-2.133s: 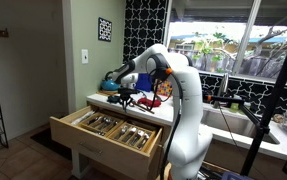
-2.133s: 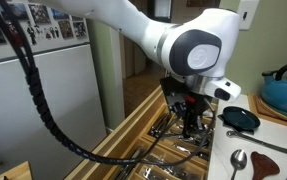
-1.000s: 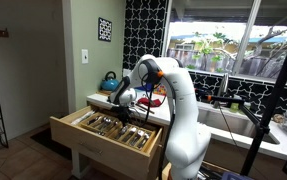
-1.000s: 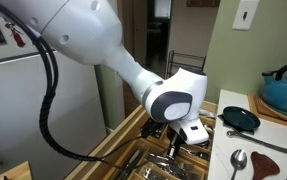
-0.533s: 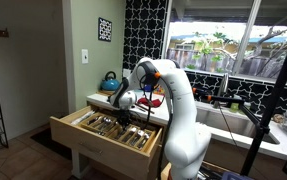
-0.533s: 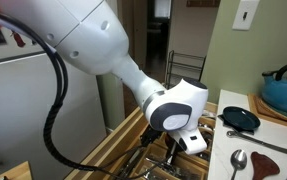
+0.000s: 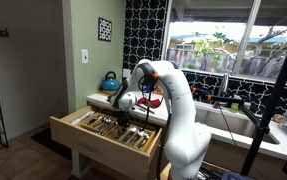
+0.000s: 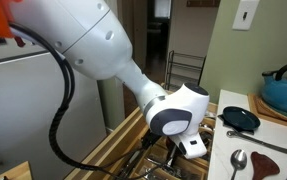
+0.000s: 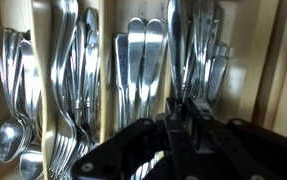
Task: Put the silver fork on the right side of the open drawer then put the silver spoon on the left side of the open drawer.
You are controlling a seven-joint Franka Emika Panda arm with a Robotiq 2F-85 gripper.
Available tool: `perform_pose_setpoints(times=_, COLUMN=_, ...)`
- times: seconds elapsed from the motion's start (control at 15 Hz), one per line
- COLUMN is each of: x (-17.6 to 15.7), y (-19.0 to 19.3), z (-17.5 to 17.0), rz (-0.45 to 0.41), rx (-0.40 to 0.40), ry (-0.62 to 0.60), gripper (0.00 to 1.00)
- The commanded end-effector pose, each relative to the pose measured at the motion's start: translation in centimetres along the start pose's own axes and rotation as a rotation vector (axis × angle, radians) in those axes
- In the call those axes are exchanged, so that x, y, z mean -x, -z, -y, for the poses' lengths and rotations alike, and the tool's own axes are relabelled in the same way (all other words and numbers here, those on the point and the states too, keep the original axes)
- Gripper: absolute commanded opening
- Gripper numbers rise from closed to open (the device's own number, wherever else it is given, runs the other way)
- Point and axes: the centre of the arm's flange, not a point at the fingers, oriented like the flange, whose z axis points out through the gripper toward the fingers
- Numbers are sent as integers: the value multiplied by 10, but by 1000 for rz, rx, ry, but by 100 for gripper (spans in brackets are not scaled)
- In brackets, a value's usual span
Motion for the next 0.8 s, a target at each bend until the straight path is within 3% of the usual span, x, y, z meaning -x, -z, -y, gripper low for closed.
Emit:
perform_pose_setpoints(times=0.0, x=-4, y=-10, z=5, rz=15, rx=-53, ry=-21, gripper=3)
perform_pose_setpoints(times=0.13, x=-3, y=-12, z=8, rz=18, rx=-68, ry=-29, gripper=7)
perform_pose_setpoints(times=0.2, x=-2, y=-13, z=9, rz=19, rx=-74, ry=-30, gripper=19)
perform_pose_setpoints(times=0.27, x=-1, y=-14, z=10, rz=24, rx=-76, ry=-32, gripper=37)
perform_pose_setpoints(times=0.6, x=9, y=12, z=5, rz=-2, rx=-78, ry=-8, gripper=73)
perform_pose_setpoints(times=0.73, x=14, y=33, z=-1, rz=-49, rx=-67, ry=81, gripper=88)
